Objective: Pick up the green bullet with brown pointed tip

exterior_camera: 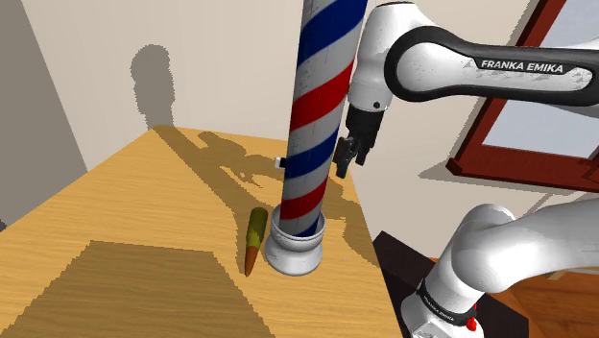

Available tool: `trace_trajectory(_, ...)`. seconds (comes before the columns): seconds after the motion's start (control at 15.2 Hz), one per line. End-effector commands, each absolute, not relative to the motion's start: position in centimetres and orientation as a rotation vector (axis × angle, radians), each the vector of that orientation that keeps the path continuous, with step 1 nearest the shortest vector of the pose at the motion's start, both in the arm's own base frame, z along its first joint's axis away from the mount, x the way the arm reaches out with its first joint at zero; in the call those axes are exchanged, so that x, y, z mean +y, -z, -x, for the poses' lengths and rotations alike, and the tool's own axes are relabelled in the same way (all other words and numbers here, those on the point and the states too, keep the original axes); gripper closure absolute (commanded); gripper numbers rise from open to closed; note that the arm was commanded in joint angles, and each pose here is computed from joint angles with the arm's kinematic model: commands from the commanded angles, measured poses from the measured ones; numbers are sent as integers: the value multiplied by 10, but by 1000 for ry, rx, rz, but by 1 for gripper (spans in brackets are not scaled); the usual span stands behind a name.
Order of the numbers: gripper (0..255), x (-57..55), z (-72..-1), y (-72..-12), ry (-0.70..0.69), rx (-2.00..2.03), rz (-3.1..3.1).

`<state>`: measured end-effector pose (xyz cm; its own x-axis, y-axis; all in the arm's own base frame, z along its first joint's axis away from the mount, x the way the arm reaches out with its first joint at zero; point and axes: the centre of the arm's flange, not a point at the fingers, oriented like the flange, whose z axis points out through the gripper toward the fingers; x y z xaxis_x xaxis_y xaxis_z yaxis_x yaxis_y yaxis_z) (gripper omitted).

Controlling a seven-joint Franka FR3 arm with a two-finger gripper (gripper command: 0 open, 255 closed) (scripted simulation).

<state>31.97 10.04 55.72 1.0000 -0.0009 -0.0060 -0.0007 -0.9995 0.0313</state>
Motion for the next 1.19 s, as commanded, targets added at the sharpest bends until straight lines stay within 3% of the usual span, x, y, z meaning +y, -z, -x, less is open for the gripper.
trace_trajectory(0.0, 0, 118, -328, -540, -10, -116, -3114)
trace_trajectory(1.12, 0, 249, -441, -413, -153, -1001, -2983)
